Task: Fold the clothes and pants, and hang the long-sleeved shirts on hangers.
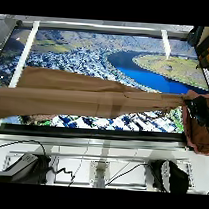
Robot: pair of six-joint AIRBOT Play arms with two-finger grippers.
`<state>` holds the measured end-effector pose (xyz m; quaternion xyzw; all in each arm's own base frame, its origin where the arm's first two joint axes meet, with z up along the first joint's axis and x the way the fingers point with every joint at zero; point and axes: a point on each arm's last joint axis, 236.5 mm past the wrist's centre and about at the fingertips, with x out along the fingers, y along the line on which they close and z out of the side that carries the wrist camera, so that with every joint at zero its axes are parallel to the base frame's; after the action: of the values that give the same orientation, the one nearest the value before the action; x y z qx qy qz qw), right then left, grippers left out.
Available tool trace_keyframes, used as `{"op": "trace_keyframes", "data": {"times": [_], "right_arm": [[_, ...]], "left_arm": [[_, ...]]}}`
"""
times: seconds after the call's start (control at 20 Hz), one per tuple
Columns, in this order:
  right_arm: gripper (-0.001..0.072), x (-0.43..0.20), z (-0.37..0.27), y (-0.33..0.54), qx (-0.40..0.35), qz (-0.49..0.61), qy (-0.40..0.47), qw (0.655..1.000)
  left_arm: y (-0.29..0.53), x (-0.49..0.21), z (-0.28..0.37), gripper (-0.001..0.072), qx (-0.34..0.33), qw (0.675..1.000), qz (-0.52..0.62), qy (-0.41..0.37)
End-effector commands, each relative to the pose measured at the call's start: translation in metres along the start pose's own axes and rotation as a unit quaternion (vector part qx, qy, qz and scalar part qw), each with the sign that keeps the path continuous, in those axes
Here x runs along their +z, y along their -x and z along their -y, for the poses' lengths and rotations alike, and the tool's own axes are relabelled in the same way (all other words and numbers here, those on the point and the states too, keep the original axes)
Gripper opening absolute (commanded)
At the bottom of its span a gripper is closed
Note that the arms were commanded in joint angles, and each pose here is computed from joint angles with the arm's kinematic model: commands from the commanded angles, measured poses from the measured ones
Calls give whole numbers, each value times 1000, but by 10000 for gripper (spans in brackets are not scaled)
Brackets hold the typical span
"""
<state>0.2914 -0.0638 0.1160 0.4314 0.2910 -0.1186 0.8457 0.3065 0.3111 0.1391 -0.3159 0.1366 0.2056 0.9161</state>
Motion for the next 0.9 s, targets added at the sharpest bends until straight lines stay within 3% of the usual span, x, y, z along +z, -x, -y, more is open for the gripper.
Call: {"op": "trace_keyframes", "data": {"times": [0.0, 0.15, 0.4, 0.5, 0.65, 0.85], "right_arm": [[28, 18, 2, -25, 10, 9, -39, 999], [28, 9, -6, -67, 16, -16, -37, 999], [28, 14, -23, -138, 24, 32, -34, 999], [27, 9, -15, -159, 9, 16, -54, 998], [28, 15, -19, -168, 7, 10, -47, 999], [28, 12, -44, -148, 11, -33, 29, 999]], "left_arm": [[-23, 30, 10, 16, 45, 996, 77, -19], [-54, 37, 34, 15, 81, 987, 128, -53], [-139, -5, 96, 14, 34, 992, 74, -101], [-154, -12, 94, 14, 32, 994, 65, -77], [-145, 0, 92, 14, 37, 993, 76, -86], [-99, 44, 109, 14, 28, 984, 122, -123]]}}
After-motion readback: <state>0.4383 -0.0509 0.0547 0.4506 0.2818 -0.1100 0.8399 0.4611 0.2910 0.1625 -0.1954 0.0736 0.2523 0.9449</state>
